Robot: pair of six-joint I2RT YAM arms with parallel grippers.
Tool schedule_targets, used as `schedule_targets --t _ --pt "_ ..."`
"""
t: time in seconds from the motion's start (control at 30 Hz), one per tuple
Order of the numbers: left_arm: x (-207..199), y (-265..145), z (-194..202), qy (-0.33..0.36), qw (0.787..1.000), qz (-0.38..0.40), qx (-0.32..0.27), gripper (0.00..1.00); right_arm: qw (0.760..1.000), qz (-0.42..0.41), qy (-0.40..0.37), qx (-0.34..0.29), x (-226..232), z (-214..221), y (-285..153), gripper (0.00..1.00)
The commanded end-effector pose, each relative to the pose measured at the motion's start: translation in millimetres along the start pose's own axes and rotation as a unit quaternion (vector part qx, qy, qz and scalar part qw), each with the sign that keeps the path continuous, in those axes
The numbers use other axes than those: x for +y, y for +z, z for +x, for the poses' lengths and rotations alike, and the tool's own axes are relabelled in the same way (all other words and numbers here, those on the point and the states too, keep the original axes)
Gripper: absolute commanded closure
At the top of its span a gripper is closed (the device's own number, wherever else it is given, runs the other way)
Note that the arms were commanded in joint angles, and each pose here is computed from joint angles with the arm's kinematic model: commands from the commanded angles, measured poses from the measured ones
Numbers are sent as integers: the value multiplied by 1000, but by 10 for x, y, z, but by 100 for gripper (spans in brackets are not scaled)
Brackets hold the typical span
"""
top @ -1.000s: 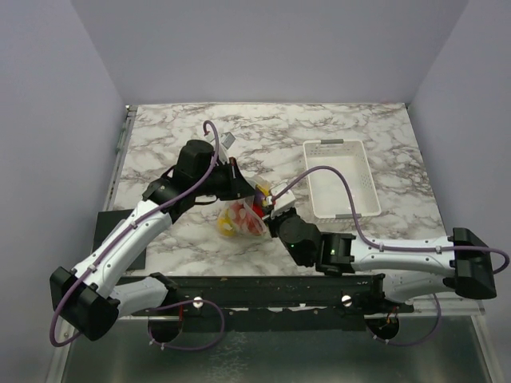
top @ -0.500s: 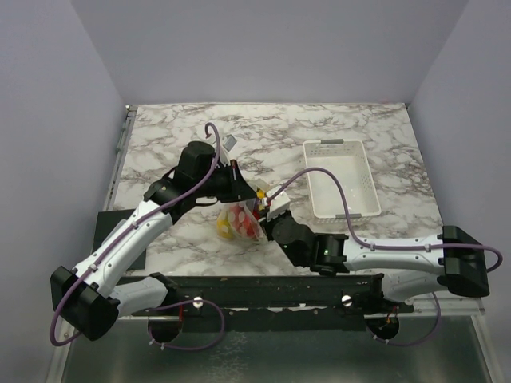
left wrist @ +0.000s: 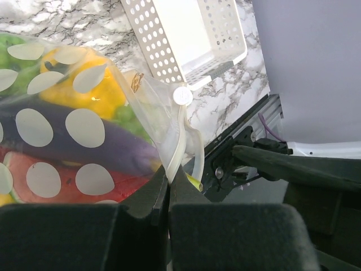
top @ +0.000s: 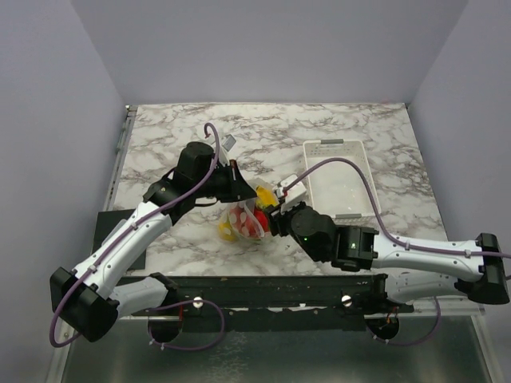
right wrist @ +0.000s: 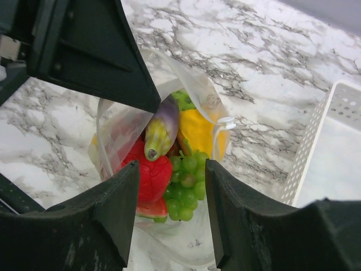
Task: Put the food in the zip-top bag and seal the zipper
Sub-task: Adjust the fake vegetable in the zipper food storage bag.
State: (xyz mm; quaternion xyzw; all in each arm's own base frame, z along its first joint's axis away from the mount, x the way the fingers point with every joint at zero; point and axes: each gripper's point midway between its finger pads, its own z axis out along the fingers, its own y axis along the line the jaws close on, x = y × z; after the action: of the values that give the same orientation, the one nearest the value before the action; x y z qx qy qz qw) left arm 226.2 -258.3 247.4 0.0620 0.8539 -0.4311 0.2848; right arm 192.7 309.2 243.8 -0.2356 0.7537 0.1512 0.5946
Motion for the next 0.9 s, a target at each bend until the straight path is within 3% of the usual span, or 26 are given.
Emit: schedule_targets --t 0.0,0.4,0.87 --pt "-143 -86 -35 30 999 30 -9 100 999 -36 -12 3 -29 -214 -214 43" --pt "-132 -268 109 119 992 26 41 100 986 -73 -149 23 -269 -539 -575 34" --pt "-270 -564 99 213 976 38 33 100 928 -159 -331 66 -212 -416 -674 33"
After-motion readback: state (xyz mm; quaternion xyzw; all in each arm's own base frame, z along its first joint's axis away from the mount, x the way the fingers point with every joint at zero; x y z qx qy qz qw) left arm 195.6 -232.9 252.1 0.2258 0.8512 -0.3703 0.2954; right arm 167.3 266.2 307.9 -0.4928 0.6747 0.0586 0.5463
